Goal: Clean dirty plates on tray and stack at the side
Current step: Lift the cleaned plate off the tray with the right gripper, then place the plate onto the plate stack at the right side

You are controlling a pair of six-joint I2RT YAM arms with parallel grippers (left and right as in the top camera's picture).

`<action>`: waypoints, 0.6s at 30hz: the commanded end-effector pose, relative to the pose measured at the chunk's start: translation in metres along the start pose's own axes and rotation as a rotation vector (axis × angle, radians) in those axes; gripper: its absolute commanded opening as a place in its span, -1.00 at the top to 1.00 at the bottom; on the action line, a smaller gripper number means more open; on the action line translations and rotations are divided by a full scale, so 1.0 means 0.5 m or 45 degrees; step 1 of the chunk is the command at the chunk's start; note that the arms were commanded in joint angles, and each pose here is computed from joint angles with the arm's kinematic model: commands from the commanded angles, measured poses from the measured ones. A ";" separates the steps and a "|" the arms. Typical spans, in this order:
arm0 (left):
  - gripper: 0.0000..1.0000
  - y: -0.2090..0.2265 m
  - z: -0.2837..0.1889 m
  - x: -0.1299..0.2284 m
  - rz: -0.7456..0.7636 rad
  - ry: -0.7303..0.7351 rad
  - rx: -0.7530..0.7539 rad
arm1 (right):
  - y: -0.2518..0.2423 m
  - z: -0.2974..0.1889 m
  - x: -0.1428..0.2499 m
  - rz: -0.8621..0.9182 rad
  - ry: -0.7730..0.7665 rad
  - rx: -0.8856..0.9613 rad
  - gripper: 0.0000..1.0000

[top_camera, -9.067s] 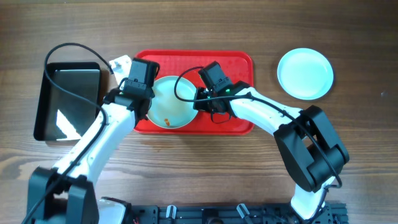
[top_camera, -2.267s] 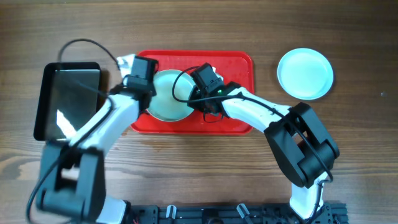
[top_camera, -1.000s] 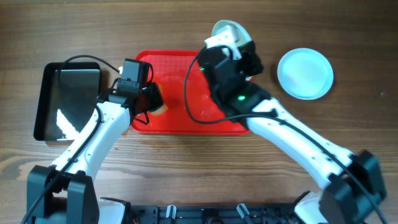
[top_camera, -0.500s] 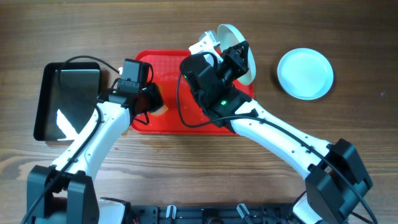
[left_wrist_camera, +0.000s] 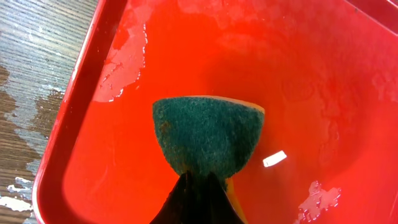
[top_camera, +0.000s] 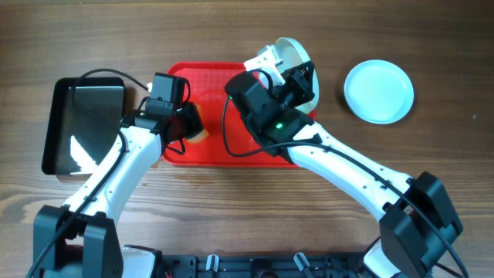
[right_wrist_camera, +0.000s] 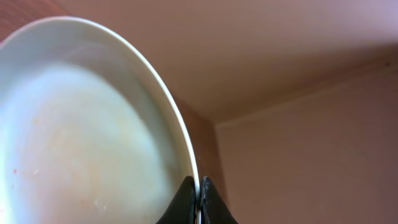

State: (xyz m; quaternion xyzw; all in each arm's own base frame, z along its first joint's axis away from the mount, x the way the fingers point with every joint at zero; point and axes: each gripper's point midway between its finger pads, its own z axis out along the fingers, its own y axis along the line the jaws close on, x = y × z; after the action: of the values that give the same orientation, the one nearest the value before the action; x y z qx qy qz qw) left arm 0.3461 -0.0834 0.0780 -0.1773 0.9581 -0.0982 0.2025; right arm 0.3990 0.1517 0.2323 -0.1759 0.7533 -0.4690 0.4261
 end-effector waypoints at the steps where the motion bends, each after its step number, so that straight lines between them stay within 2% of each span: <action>1: 0.92 -0.001 0.007 0.007 -0.011 0.020 0.006 | -0.040 -0.005 -0.015 0.215 -0.025 -0.029 0.92; 3: 0.92 -0.001 0.007 0.007 -0.011 0.019 0.006 | -0.076 -0.018 -0.014 0.432 -0.039 -0.068 0.92; 7: 0.92 -0.001 0.007 0.007 -0.011 0.019 0.007 | 0.011 -0.036 0.008 0.695 0.063 -0.748 0.91; 12: 0.92 -0.001 0.007 0.008 -0.006 0.021 0.005 | -0.034 0.053 0.073 1.003 0.262 -0.999 0.91; 15: 0.92 -0.001 0.007 0.007 -0.006 0.018 0.007 | -0.052 0.108 0.130 1.214 0.384 -1.288 0.91; 16: 0.92 -0.002 0.007 0.006 -0.006 0.016 0.008 | -0.068 0.141 0.171 1.324 0.450 -1.367 0.91; 18: 0.92 -0.003 0.007 0.004 -0.006 0.012 0.012 | -0.087 0.199 0.244 1.454 0.561 -1.340 0.91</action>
State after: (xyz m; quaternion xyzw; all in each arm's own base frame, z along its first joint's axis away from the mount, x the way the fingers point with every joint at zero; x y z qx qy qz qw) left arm 0.3464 -0.0835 0.0779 -0.1771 0.9579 -0.0986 0.2031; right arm 0.4050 0.0059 0.1971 0.1183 0.9306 0.0708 0.3391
